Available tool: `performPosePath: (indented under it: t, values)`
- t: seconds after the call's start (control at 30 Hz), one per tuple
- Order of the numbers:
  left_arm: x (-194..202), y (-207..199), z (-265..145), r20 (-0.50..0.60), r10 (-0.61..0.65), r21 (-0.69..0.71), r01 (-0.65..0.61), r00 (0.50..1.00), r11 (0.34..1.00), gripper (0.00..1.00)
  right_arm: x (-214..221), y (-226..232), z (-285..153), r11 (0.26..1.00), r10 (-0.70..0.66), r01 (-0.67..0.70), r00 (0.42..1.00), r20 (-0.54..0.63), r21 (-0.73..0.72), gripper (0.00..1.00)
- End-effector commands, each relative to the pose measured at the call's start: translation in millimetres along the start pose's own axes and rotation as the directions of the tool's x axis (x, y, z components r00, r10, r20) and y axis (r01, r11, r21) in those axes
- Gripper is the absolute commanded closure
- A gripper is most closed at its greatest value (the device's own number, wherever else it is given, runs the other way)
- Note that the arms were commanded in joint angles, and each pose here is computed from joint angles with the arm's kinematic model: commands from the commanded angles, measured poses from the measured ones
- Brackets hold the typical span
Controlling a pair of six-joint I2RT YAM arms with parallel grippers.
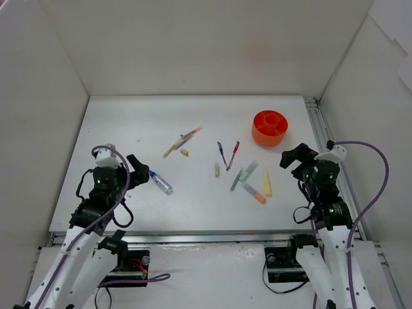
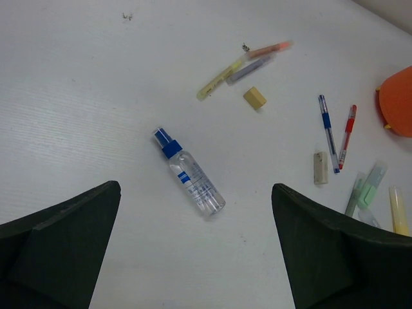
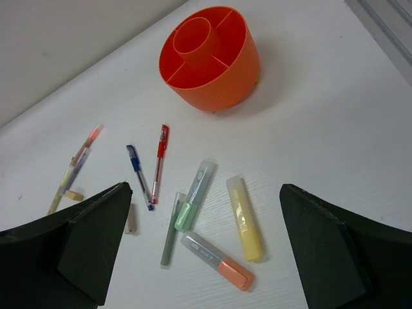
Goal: Sort the stationery into containers
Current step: Pick up the pen from the center of the board.
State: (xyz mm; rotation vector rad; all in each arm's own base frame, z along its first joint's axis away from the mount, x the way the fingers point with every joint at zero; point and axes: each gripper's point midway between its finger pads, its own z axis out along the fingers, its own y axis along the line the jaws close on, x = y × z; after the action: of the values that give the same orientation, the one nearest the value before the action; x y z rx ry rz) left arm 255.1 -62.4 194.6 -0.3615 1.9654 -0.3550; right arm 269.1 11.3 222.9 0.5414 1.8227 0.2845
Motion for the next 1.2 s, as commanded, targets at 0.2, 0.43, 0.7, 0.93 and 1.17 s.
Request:
performPosePath:
  t: [0.2,0.43,0.7,0.93,1.17]
  values:
    - [-36,-26,-3,0.100,-0.030,0.094,0.021,0.994,0.995,0.01,-1,13,3,0.999,-0.034,0.032,0.997,-0.073,-0.034,0.02]
    - [-28,-28,3,0.066,-0.016,0.102,0.009,0.998,0.995,0.01,38,-4,17,0.996,-0.048,0.069,0.952,-0.301,0.060,0.02]
    - [-28,-29,7,0.068,-0.014,0.109,0.006,0.998,0.994,0.01,107,-58,15,0.940,0.010,0.176,0.841,-0.540,0.293,0.02]
    - [-25,-28,13,0.054,-0.006,0.100,0.000,0.999,0.995,0.01,148,-73,14,0.894,-0.014,0.303,0.755,-0.656,0.330,0.03]
    - [-22,-27,18,0.045,-0.002,0.095,-0.002,0.999,0.996,0.01,156,-62,28,0.847,-0.144,0.448,0.712,-0.687,0.287,0.02]
